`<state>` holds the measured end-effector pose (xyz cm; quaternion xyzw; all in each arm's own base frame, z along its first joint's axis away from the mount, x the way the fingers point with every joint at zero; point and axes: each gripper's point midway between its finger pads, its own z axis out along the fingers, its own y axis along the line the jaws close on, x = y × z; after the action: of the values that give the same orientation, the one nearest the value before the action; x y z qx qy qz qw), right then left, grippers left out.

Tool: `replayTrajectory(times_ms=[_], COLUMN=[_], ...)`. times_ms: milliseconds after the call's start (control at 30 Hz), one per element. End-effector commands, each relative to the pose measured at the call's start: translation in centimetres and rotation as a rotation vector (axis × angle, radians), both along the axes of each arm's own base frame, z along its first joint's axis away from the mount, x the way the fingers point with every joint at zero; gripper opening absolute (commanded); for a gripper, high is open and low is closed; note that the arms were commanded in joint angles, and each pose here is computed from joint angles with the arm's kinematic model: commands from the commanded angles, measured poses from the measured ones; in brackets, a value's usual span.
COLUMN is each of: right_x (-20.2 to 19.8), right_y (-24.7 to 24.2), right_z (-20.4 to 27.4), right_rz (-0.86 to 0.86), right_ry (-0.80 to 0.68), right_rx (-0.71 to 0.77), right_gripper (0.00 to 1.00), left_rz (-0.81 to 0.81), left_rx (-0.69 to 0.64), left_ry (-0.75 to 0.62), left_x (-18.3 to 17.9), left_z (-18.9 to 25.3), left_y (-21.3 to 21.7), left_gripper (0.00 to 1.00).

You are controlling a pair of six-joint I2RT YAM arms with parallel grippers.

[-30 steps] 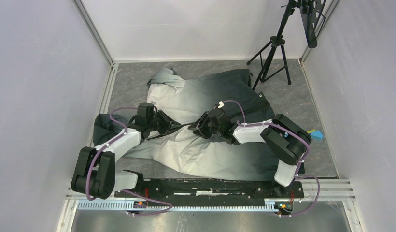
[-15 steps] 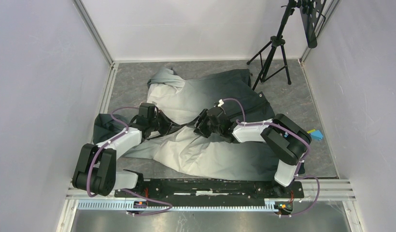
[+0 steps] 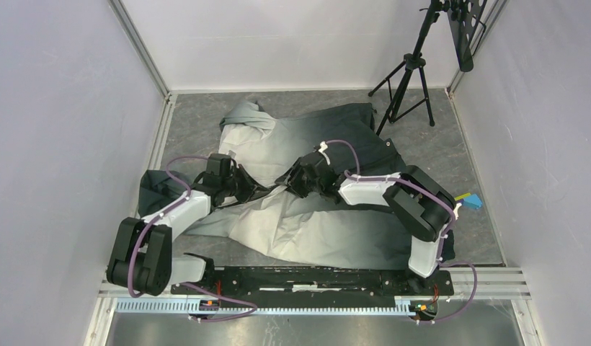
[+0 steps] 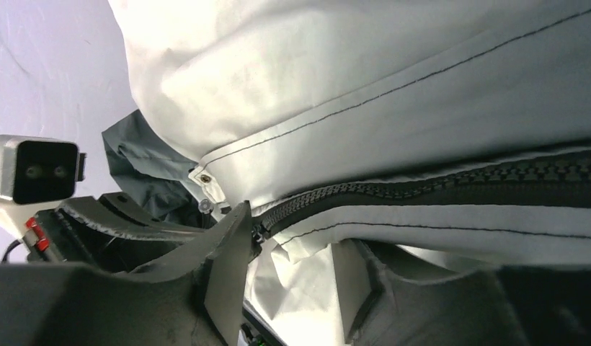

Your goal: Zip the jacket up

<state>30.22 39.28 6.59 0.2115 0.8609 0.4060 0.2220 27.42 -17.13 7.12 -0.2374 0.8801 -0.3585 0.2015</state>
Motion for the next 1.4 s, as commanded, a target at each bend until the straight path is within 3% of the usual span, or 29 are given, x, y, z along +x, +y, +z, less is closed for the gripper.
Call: replayTrajectory(times_ms=[0, 33, 100, 133, 200, 300, 467, 633, 767, 800, 867, 900, 1000, 1100, 1133, 1233, 1367], right_x=[0.6, 0.7, 1.0, 1.0, 1.1, 1.1, 2.9, 2.1, 1.7, 1.5, 0.9, 0.7, 0.0, -0.7, -1.0, -2.1, -4.2], right_y=[1.6, 1.7, 2.1, 2.5, 0.9, -4.4, -6.9, -5.5, -3.2, -2.6, -1.7, -1.6, -1.8, -3.4, -4.0, -5.2, -6.5], right_z=[0.7, 0.9, 1.9, 2.8, 4.3, 5.5, 6.7, 5.7, 5.8, 5.6, 4.5, 4.1, 3.3, 2.0, 2.0, 1.8, 1.3], right_rz=[-0.014, -0.021, -0.023, -0.005, -0.069, -0.286, -0.307, -0.231, -0.091, -0.051, 0.022, 0.052, 0.15, 0.25, 0.289, 0.427, 0.626], right_ry=[-0.022, -0.035, -0.094, -0.132, -0.18, -0.209, -0.209, -0.159, -0.188, -0.188, -0.187, -0.197, -0.271, -0.353, -0.398, -0.503, -0.607], right_rx=[0.016, 0.028, 0.091, 0.143, 0.224, 0.33, 0.376, 0.402, 0.378, 0.367, 0.313, 0.277, 0.124, -0.099, -0.146, -0.263, -0.37], right_gripper=[0.41, 0.32, 0.02, 0.0, 0.0, 0.0, 0.0, 0.0, 0.0, 0.06, 0.31, 0.41, 0.63, 0.79, 0.89, 0.95, 0.98], left_rz=[-0.064, -0.066, -0.05, -0.033, 0.042, 0.339, 0.701, 0.812, 0.784, 0.762, 0.692, 0.664, 0.514, 0.385, 0.355, 0.262, 0.16], left_rx=[0.028, 0.044, 0.096, 0.142, 0.327, 0.611, 0.606, 0.675, 0.653, 0.63, 0.581, 0.554, 0.406, 0.201, 0.121, -0.089, -0.043], left_ry=[-0.089, -0.092, -0.089, -0.075, -0.032, 0.014, 0.03, 0.028, -0.04, -0.06, -0.112, -0.124, -0.194, -0.242, -0.249, -0.235, -0.182], left_x=[0.5, 0.5, 0.6, 0.5, 0.3, -1.5, -5.0, -5.9, -4.6, -4.2, -3.1, -2.7, -1.0, 0.4, 0.9, 1.9, 2.6], left_z=[2.0, 1.9, 1.4, 0.8, -0.9, -2.7, -0.6, 2.4, 4.3, 4.6, 5.2, 5.7, 7.3, 8.4, 8.5, 8.5, 6.0], left_y=[-0.4, -0.2, 0.5, 1.3, 4.6, 13.2, 21.0, 23.5, 23.2, 22.7, 21.4, 20.8, 17.3, 13.2, 11.9, 8.3, 4.8], left_gripper=[0.02, 0.02, 0.02, 0.02, 0.02, 0.02, 0.02, 0.02, 0.02, 0.02, 0.03, 0.1, 0.5, 0.66, 0.67, 0.68, 0.7])
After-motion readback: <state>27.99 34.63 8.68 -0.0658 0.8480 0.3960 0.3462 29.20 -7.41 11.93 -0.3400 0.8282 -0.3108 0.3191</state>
